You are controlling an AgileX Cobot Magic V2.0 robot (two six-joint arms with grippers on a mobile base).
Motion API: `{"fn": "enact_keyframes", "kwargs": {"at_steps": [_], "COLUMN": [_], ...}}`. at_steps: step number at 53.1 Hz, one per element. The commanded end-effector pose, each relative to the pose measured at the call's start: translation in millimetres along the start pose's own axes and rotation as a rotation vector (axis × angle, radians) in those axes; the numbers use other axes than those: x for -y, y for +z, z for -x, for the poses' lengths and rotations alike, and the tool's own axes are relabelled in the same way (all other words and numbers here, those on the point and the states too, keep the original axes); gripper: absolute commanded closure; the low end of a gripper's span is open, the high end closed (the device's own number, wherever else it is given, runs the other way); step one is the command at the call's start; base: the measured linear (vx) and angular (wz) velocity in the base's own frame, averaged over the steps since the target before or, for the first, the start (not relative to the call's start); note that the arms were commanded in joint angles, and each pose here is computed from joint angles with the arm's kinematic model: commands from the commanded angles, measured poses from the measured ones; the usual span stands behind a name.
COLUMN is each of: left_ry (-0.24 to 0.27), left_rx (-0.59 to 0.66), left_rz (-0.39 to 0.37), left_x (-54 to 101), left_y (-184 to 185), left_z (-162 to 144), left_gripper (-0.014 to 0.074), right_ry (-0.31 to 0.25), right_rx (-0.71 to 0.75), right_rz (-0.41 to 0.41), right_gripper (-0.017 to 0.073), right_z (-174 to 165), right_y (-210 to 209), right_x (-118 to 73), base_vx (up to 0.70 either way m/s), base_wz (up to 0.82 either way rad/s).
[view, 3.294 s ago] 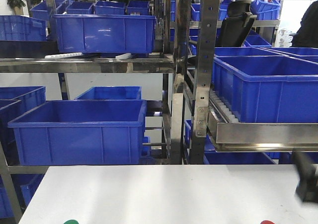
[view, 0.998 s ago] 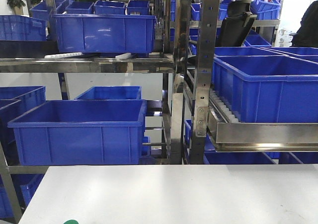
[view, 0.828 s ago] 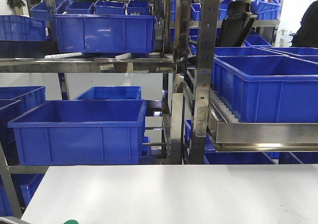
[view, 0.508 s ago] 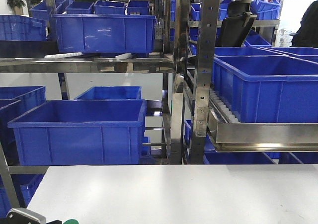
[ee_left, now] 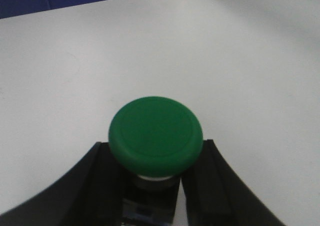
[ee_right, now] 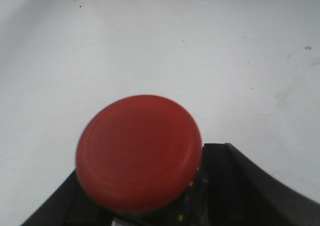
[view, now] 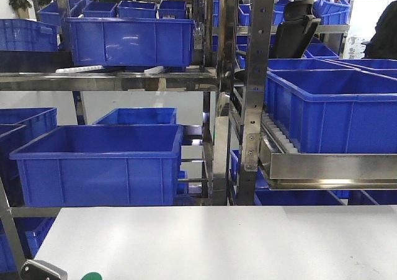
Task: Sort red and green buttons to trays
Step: 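Grasp the green-capped button with the left gripper and lift both buttons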
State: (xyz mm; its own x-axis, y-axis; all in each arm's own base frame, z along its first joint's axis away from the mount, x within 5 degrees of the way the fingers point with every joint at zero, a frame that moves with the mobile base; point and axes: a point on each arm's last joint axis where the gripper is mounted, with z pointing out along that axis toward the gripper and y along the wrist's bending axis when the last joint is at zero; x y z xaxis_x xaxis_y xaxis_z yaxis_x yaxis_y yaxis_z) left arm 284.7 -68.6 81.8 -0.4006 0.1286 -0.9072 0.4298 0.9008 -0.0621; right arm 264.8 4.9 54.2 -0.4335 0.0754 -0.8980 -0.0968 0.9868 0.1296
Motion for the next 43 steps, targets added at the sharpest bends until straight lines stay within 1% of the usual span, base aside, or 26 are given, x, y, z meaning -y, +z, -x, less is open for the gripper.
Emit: {"fn": "enact_keyframes", "kwargs": {"at_steps": [1,5,10,11,13,15,19,20,23,25,30,34,41,43], "left_ry": [-0.023,-0.05,-0.069,-0.073,-0.079,-0.094,-0.114,-0.115,-0.116,-0.112,-0.096,-0.106,-0.079,-0.07], "left_rx": [0.17,0.172,0.162,0.161,0.163,0.146,0.112,0.103,0.072,0.057,0.049,0.057,0.058,0.053], "left_rz": [0.016,0.025,0.042,0.046,0.055,0.068,0.095,0.1,0.115,0.125,0.153,0.17,0.183,0.187], "left_x": [-0.5,-0.1,0.8,0.9,1.4,1.5,1.7,1.7,2.0,2.5,3.9,7.2,20.8,25.2], "left_y": [-10,-18,-30,-32,-38,-44,-57,-59,-67,-72,-89,-103,-123,-129], "left_z": [40,52,67,70,77,84,99,101,111,118,135,144,153,154], "left_gripper": [0.0601,0.0601,0.0599,0.0599,0.0599,0.0599,0.0599,0.0599,0.0599,0.0599,0.0599,0.0599,0.0599,0.0599], "right_ry": [-0.014,0.004,0.07,0.095,0.127,0.174,0.22,0.221,0.211,0.192,0.135,0.086,0.041,0.017], "right_rx": [0.159,0.169,0.192,0.193,0.206,0.215,0.239,0.253,0.269,0.278,0.286,0.27,0.23,0.239], "right_rz": [0.033,0.058,0.095,0.1,0.105,0.11,0.117,0.12,0.13,0.143,0.182,0.194,0.146,0.133], "right_gripper": [0.057,0.0569,0.0569,0.0569,0.0569,0.0569,0.0569,0.0569,0.0569,0.0569,0.0569,0.0569,0.0569,0.0569], "right_z": [20,24,34,35,41,47,61,66,79,87,111,129,156,163], "right_y": [-4,-5,-9,-9,-11,-14,-20,-22,-26,-29,-41,-53,-82,-94], "right_x": [-3.2,-5.7,-9.3,-9.8,-10.4,-11.1,-12.7,-13.3,-15.3,-17.6,-25.2,-30.4,-34.3,-36.1], "base_vx": [0.0,0.0,0.0,0.0,0.0,0.0,0.0,0.0,0.0,0.0,0.0,0.0,0.0,0.0], "base_wz": [0.0,0.0,0.0,0.0,0.0,0.0,0.0,0.0,0.0,0.0,0.0,0.0,0.0,0.0]}}
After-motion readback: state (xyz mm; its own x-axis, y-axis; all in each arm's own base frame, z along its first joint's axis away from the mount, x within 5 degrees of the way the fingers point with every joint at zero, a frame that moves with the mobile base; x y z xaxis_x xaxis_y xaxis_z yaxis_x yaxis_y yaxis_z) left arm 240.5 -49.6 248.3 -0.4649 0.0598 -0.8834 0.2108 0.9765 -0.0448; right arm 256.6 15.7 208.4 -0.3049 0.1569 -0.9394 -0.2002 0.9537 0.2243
